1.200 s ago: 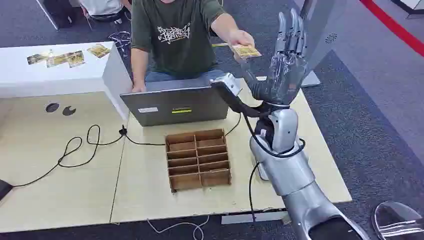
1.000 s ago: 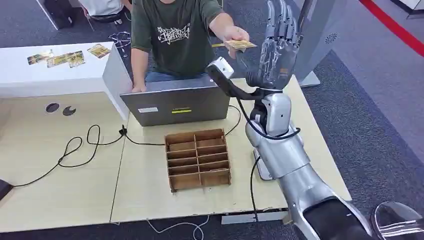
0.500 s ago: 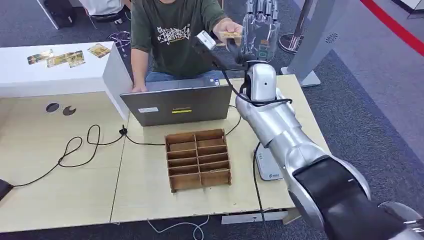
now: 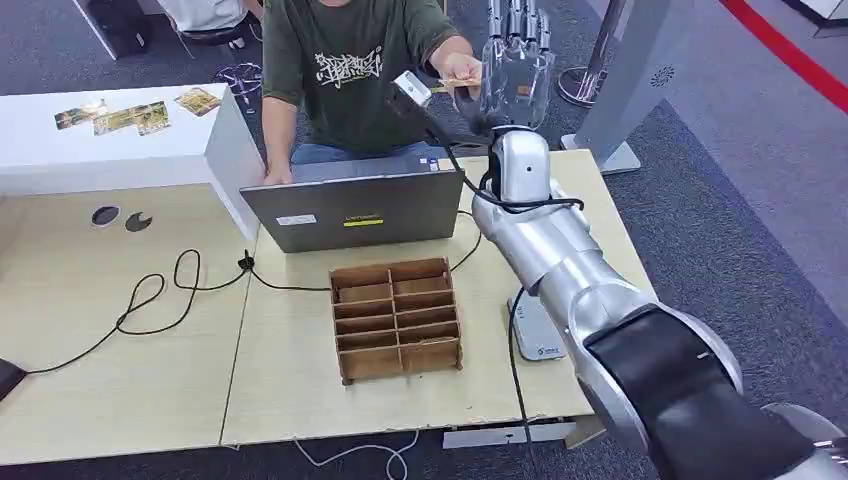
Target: Pass the card to the sensor for recognition and then transmit it.
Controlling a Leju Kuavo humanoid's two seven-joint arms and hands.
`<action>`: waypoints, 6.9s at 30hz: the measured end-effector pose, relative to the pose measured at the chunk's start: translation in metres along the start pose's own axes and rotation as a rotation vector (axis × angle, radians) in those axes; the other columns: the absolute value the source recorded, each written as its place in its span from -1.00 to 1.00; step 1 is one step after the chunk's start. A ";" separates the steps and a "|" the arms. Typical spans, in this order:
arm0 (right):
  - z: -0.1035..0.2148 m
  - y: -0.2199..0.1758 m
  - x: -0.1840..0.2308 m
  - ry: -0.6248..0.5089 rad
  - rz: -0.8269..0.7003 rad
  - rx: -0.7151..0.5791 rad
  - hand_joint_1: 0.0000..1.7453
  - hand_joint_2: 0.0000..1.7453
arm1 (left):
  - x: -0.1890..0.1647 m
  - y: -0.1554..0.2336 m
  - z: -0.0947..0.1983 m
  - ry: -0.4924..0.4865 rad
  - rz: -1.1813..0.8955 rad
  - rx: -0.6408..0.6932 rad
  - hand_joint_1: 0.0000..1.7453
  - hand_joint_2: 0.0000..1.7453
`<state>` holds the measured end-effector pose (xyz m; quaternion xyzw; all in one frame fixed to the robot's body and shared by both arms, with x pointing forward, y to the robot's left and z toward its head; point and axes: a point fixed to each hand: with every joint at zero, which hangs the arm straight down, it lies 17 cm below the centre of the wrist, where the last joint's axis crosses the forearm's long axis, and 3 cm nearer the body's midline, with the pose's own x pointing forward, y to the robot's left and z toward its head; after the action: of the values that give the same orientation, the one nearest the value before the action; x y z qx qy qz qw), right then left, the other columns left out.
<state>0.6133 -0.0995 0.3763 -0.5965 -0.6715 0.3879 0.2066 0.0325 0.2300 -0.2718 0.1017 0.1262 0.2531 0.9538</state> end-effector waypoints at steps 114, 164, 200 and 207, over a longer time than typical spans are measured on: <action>0.159 0.179 -0.050 0.600 -1.210 0.677 1.00 1.00 | -0.003 0.008 -0.005 0.048 0.124 -0.026 -1.00 -1.00; 0.376 0.208 -0.063 0.699 -1.149 0.800 1.00 1.00 | -0.012 0.009 -0.007 0.087 0.217 -0.038 -1.00 -1.00; 0.396 0.166 -0.066 0.662 -1.159 0.727 1.00 1.00 | -0.012 0.008 -0.007 0.096 0.250 -0.042 -1.00 -1.00; 0.421 0.168 -0.061 0.679 -1.165 0.788 1.00 1.00 | -0.012 0.008 -0.007 0.098 0.260 -0.042 -1.00 -1.00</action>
<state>0.4219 -0.2762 0.0007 -0.1164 -0.5891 0.2232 0.7678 0.0167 0.2320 -0.2741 0.0849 0.1533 0.3817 0.9075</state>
